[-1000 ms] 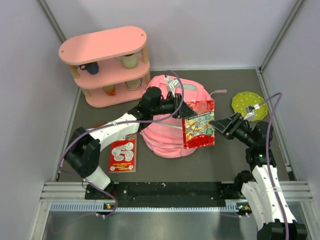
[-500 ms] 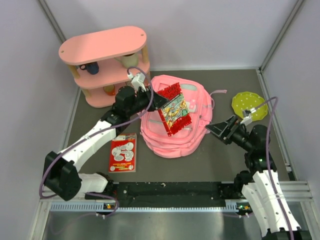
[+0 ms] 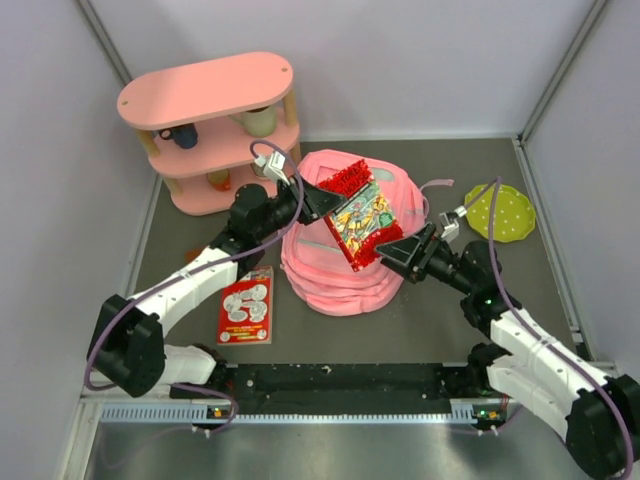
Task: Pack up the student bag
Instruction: Pick up the book from the center of the board.
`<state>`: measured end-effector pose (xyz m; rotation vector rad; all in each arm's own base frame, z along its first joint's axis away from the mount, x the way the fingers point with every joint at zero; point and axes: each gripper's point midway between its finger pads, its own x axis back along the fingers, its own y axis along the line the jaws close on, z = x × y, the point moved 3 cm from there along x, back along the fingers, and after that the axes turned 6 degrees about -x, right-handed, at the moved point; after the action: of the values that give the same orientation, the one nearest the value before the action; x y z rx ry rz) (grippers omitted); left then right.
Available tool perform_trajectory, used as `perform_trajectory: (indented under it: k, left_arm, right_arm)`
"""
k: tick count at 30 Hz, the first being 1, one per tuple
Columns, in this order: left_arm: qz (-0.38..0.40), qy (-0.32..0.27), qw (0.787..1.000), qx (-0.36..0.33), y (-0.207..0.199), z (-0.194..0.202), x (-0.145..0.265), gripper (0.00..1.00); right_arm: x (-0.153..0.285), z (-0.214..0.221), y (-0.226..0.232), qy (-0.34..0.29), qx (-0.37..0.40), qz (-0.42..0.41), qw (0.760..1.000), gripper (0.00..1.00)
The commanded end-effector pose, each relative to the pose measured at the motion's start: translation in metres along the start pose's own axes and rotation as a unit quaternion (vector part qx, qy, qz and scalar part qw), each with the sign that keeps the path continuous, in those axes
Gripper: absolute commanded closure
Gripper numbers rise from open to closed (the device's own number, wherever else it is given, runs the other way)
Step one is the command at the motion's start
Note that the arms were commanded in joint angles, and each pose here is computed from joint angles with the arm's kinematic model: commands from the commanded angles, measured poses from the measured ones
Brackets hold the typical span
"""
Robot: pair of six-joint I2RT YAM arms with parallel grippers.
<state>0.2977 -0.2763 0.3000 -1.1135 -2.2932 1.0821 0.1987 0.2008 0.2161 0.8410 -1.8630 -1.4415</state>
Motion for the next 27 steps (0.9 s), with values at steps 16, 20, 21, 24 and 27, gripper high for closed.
perform_trajectory:
  k: [16, 20, 21, 24, 27]
  left_arm:
    - [0.150, -0.043, 0.987, 0.033, -0.051, -0.019, 0.003, 1.00]
    - [0.146, -0.038, 0.988, 0.034, -0.047, -0.015, 0.002, 1.00]
    - [0.144, -0.038, 0.988, 0.034, -0.046, -0.015, 0.002, 1.00]
    - [0.131, -0.030, 0.991, 0.029, -0.040, -0.011, 0.001, 1.00]
    - [0.101, 0.003, 0.995, 0.018, -0.028, 0.000, -0.002, 0.75]
  right_arm:
    - [-0.019, -0.018, 0.044, -0.046, -0.015, -0.152, 0.987, 0.20]
    - [-0.019, -0.019, 0.050, -0.046, -0.010, -0.163, 0.985, 0.53]
    - [-0.018, -0.018, 0.050, -0.046, -0.010, -0.164, 0.985, 0.69]
    - [-0.016, -0.018, 0.051, -0.046, -0.005, -0.168, 0.985, 1.00]
    - [-0.013, -0.017, 0.045, -0.054, -0.003, -0.157, 0.986, 1.00]
